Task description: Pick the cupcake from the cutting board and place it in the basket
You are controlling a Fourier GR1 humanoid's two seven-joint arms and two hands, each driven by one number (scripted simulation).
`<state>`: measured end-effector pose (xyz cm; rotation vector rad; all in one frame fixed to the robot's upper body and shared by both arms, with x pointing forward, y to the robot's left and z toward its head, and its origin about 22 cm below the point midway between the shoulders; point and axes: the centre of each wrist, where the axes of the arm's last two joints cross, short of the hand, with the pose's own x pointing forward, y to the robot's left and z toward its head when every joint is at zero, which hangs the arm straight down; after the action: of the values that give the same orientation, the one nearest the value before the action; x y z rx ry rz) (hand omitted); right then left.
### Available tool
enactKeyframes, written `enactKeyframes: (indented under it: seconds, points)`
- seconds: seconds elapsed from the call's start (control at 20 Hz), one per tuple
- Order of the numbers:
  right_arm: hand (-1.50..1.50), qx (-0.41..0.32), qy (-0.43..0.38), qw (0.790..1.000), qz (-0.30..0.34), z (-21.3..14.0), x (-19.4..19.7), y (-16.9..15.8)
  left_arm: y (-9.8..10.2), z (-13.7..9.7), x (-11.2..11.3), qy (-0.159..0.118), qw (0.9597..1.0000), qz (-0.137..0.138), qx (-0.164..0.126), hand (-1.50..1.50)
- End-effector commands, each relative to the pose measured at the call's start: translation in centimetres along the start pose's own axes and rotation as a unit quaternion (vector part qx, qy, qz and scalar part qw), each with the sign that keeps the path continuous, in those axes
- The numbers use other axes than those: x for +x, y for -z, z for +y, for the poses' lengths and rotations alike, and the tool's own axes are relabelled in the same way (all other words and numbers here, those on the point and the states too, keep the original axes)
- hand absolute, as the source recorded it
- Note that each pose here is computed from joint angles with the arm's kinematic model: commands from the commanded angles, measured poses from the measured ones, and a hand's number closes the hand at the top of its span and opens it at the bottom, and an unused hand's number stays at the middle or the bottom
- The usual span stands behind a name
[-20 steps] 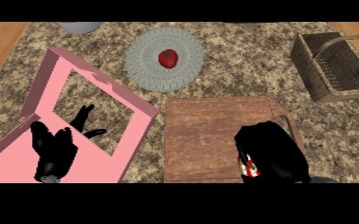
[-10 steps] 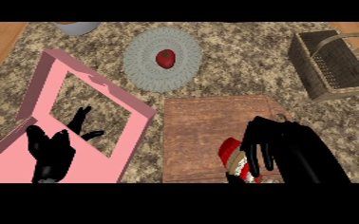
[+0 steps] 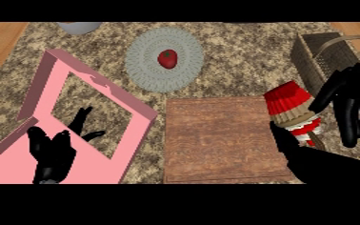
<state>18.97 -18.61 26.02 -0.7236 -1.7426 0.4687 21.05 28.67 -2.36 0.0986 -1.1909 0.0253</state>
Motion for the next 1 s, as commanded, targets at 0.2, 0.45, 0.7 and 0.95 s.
enactKeyframes:
  seconds: [0.2,0.45,0.7,0.95]
  points:
    - [1.5,-0.087,0.03,0.994,0.054,-8.0,1.5,3.2,-1.7,1.7,-3.6,0.032,0.9951,0.092,0.018,0.0]
    - [1.5,-0.094,0.034,0.992,0.074,-12.4,2.4,7.5,-0.8,2.1,-2.6,0.041,0.996,0.078,0.014,0.0]
    - [1.5,-0.087,0.0,0.991,0.105,-15.5,1.5,11.1,-0.2,0.8,-2.3,0.04,0.9961,0.078,-0.001,0.0]
    - [1.5,-0.079,-0.011,0.992,0.1,-17.6,-1.2,13.0,0.4,0.3,-3.4,0.037,0.9963,0.078,0.002,0.0]
